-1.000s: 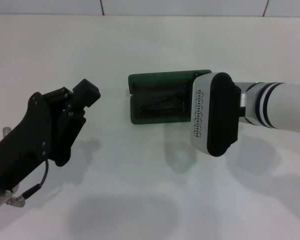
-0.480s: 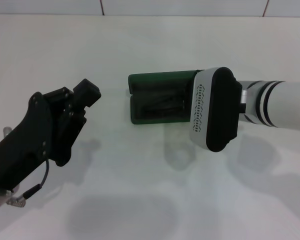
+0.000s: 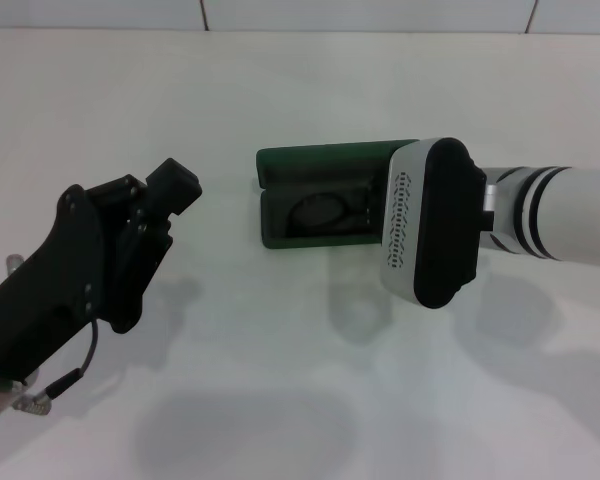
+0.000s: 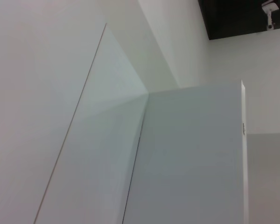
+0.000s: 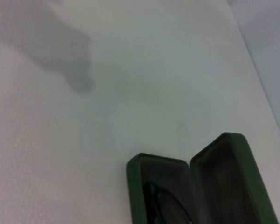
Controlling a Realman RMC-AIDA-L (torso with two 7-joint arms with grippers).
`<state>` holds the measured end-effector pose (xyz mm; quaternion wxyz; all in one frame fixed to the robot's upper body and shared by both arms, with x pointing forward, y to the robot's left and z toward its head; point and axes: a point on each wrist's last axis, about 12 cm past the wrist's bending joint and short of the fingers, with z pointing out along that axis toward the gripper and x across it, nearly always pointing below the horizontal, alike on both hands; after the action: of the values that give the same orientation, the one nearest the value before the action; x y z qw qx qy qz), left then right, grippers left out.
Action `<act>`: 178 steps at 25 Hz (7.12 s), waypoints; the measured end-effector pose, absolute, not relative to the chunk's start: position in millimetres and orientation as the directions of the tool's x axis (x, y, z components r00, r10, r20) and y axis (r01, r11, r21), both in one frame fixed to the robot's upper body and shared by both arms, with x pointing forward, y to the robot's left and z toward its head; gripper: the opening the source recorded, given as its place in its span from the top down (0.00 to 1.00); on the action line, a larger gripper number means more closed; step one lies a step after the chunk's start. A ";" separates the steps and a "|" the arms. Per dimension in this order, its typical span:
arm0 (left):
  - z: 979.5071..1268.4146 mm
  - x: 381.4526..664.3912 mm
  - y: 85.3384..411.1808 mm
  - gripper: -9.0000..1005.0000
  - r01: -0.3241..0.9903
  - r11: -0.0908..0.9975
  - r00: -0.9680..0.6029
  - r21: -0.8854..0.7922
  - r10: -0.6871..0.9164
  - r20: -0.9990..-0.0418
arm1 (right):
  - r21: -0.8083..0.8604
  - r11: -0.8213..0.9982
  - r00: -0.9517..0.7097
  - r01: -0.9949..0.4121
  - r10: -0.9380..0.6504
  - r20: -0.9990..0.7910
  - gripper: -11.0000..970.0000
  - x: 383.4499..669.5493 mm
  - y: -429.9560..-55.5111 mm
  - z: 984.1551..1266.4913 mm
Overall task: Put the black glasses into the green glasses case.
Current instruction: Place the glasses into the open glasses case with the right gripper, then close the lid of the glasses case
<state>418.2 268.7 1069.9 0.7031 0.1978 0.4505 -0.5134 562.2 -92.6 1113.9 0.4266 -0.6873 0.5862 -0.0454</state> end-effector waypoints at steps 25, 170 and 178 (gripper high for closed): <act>1068.2 419.6 269.0 0.95 0.893 0.407 0.065 -0.193 -0.540 -0.839 | -0.631 -0.001 0.331 -0.775 -0.852 -0.405 0.92 569.2 -83.6 1105.4; 1030.6 477.8 237.4 0.91 0.844 0.399 -0.331 -0.360 -0.140 -0.933 | 0.199 0.546 -0.453 -0.814 -0.381 -0.806 0.93 613.0 -208.8 1085.9; 1032.2 480.8 234.1 0.90 0.848 0.393 -0.326 -0.355 -0.139 -0.935 | 0.179 0.567 -0.465 -0.804 -0.411 -0.784 0.93 618.1 -201.9 1079.6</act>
<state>480.8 234.1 1032.2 0.5140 0.2694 0.6576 -0.4804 618.1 -201.9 1079.6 0.3565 -0.3749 0.8103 0.2753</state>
